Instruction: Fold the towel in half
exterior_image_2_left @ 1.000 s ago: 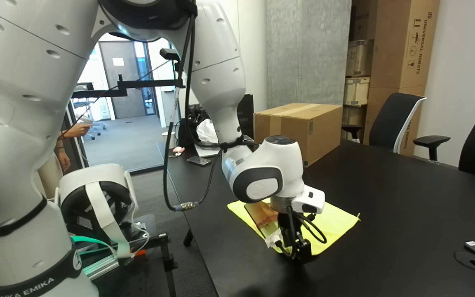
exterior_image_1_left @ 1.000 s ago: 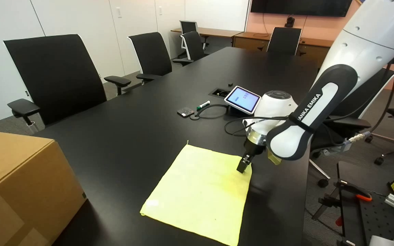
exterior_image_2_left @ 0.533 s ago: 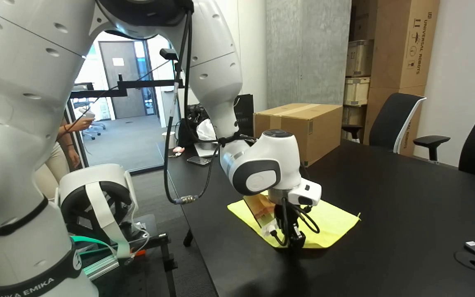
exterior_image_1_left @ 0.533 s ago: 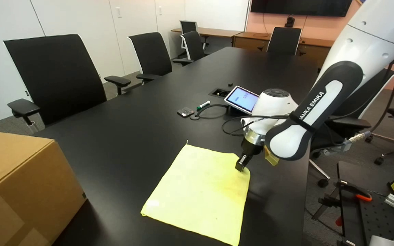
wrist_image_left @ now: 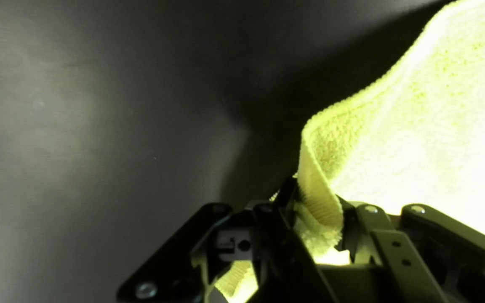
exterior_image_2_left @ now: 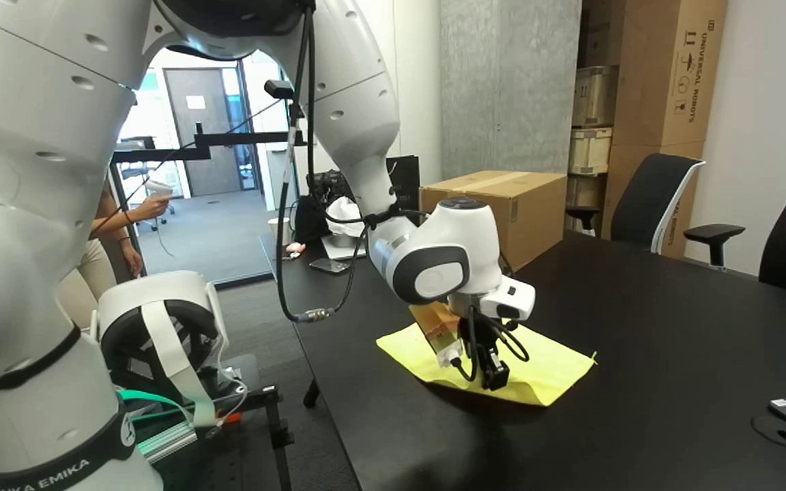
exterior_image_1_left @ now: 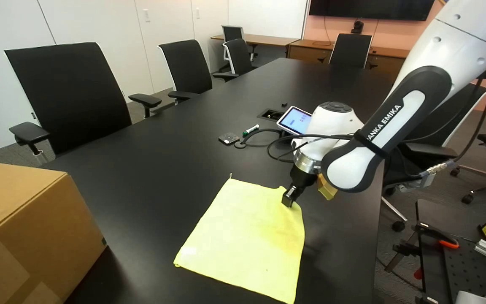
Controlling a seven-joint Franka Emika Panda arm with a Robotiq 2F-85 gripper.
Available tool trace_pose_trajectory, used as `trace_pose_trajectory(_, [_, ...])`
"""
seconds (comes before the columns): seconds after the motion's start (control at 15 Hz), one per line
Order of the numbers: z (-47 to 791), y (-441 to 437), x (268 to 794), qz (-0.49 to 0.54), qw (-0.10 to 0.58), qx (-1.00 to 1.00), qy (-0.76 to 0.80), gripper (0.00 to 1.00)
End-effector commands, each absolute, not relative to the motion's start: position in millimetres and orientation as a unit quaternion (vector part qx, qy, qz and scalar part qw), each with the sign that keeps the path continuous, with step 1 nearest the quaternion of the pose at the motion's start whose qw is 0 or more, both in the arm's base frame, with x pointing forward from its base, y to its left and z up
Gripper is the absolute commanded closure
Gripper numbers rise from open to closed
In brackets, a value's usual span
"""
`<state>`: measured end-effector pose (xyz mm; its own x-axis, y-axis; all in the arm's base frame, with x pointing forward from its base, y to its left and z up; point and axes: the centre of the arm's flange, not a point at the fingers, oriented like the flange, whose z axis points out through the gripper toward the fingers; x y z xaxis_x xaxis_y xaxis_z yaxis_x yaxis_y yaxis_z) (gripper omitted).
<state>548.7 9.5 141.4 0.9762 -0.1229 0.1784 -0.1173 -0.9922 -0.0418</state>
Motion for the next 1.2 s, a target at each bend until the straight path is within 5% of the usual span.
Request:
trace_pose_trajectory(0.0, [159.8, 9.4, 581.7, -0.106, 0.034, -0.991, 0.077, 0.95])
trace_pose_trajectory(1.13, [197.0, 24.0, 698.7, -0.186, 0.104, -0.97, 0.113, 0.96])
